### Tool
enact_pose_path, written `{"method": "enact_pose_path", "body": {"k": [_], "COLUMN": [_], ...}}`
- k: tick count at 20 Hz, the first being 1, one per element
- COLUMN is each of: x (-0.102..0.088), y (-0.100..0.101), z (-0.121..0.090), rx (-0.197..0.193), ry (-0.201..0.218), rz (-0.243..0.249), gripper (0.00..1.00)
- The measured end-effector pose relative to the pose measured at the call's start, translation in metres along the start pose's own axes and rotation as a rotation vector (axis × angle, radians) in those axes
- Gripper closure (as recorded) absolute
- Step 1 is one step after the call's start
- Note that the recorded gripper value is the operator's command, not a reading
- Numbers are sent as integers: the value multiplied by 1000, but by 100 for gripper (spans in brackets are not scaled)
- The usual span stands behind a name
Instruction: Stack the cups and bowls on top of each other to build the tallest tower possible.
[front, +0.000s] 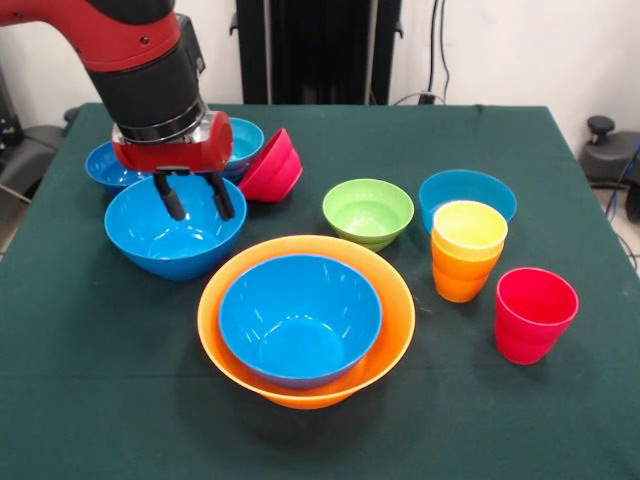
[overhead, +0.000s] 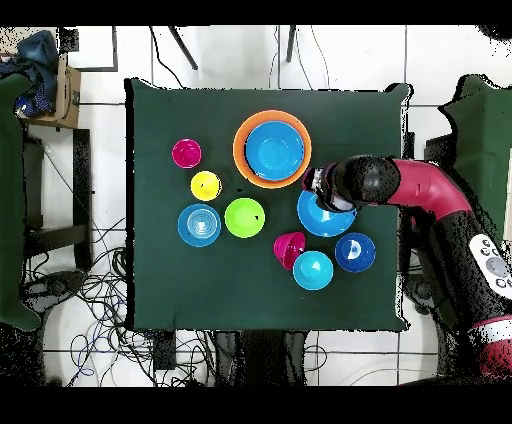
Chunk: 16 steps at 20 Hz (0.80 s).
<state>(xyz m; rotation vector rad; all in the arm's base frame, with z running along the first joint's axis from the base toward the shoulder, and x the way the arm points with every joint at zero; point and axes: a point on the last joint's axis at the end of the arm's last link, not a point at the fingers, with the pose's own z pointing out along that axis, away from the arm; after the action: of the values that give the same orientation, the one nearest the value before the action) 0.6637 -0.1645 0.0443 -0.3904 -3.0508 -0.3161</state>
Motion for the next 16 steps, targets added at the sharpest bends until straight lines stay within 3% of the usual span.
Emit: {"method": "enact_pose_path", "body": {"k": [16], "x": [1], "y": [5], "z": [2], "rx": [3], "ry": [3], "rz": [-9], "gripper": [0]}}
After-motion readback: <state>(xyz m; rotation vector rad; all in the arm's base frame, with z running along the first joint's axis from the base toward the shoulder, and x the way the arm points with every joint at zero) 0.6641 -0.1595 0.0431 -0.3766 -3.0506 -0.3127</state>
